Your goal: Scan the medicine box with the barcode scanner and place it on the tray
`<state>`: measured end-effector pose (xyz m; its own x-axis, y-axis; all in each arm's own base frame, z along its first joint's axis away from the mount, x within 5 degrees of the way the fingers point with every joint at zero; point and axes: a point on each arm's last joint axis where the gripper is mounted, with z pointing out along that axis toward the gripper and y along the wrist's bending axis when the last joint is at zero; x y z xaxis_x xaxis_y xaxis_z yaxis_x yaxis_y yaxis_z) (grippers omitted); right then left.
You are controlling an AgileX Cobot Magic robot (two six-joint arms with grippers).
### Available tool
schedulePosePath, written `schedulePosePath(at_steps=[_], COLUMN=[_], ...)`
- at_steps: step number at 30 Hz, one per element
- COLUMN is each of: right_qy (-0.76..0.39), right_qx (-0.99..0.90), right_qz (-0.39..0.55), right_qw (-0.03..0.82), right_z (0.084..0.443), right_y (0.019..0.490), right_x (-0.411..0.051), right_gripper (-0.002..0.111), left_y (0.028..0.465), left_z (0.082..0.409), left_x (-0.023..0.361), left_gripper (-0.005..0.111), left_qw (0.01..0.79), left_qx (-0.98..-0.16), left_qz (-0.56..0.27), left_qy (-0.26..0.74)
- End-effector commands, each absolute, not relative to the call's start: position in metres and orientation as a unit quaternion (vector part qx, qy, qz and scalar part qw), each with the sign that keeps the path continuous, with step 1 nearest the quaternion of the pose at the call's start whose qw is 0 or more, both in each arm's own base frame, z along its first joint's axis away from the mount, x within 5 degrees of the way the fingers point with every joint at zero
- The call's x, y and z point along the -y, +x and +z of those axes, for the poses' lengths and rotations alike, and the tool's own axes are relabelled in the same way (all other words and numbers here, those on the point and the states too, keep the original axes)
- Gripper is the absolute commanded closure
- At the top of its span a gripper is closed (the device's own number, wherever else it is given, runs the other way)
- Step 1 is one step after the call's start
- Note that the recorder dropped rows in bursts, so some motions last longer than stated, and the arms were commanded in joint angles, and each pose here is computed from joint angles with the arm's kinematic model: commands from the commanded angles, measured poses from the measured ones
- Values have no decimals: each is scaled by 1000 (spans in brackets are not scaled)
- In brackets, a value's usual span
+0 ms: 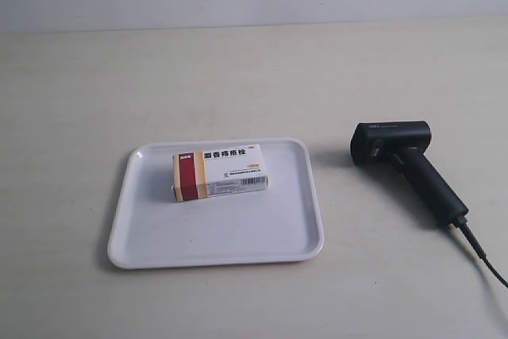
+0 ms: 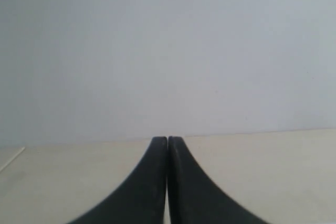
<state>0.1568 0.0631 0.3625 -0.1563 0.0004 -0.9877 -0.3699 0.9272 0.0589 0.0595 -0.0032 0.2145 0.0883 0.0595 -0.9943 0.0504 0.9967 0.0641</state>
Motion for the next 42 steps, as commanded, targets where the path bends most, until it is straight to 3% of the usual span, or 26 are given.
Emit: schedulePosePath(at_steps=[1,13,42], right_qy=[-123,-123,-123], right_qx=[-741,-741,-741], right_qz=[146,147,147], right_qw=[644,643,643], right_z=[365,364,364], right_y=[156,156,156], right_x=[-63,-63,-63], right_gripper=[108,108,108], left_y=[59,56,56], left_z=[209,202,195], left_x=[3,-3,-4], left_gripper=[104,104,104], left_qw=[716,694,665], left_qx=[-697,-720,-747], left_qz=[-6,22,26], left_qy=[33,-13,-12])
